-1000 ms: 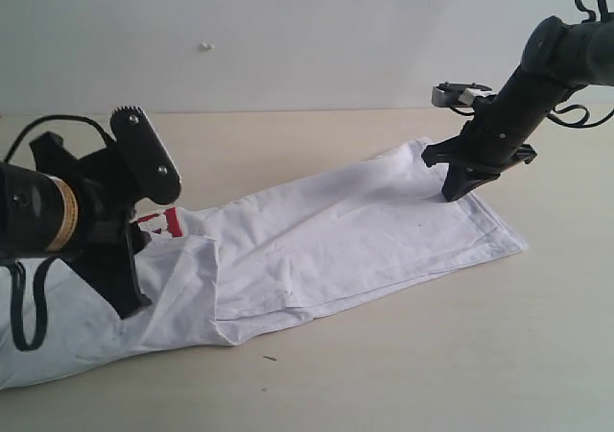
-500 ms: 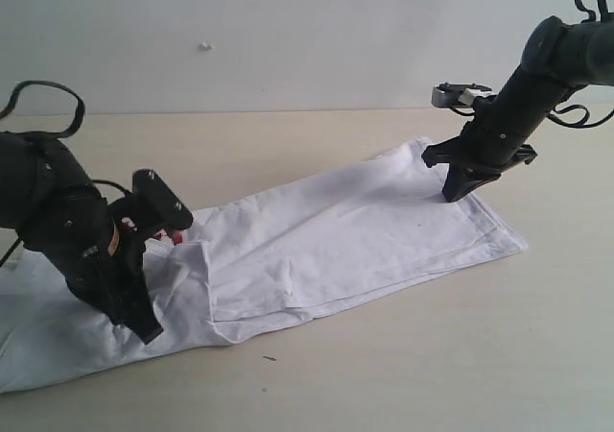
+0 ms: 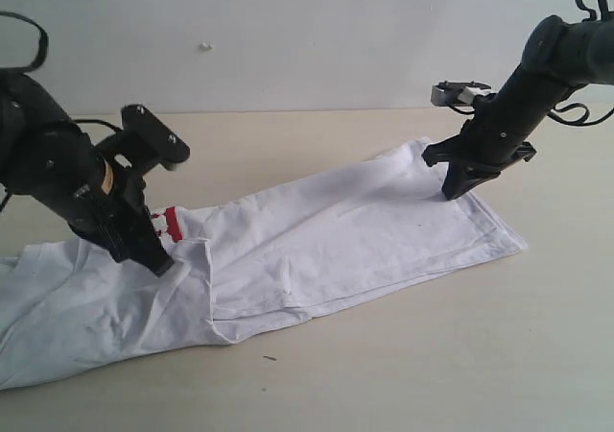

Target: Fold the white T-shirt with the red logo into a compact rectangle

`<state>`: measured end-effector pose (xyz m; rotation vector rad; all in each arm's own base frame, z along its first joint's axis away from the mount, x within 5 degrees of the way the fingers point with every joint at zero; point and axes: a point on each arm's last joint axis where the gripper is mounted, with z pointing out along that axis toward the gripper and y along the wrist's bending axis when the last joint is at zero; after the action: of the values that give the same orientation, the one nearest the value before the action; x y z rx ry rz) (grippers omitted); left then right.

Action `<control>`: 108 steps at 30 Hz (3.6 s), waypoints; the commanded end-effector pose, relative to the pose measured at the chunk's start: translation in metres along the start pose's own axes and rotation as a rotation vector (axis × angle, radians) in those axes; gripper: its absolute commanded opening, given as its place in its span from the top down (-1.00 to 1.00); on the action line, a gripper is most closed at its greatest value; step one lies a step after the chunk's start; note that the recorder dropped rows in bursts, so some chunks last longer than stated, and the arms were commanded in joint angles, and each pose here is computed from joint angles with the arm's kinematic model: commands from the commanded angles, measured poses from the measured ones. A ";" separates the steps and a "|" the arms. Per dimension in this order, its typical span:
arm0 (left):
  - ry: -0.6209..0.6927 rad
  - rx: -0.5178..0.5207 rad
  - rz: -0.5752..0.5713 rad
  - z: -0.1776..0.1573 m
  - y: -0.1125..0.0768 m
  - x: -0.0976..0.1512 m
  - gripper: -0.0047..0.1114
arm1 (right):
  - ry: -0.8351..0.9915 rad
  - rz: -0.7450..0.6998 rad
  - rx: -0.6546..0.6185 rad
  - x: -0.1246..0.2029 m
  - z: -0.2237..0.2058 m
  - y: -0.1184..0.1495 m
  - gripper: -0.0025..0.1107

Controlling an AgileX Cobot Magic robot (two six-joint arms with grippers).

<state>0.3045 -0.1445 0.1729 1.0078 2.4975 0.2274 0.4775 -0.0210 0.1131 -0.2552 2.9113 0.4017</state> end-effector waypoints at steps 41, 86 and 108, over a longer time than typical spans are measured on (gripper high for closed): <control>0.096 -0.019 -0.588 0.072 0.141 0.069 0.92 | -0.157 0.031 0.111 0.040 -0.032 0.012 0.96; -0.002 -0.009 -0.929 -0.001 0.157 0.122 -0.14 | 0.052 -0.030 0.144 0.060 0.018 0.049 0.96; 0.157 0.284 -1.090 0.082 0.158 0.139 0.90 | 0.049 -0.052 0.146 0.060 0.018 0.049 0.96</control>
<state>0.3570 0.0680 0.1075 -0.4043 2.8055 -0.3571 0.4137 0.0224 0.1068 -0.2979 2.9425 0.1915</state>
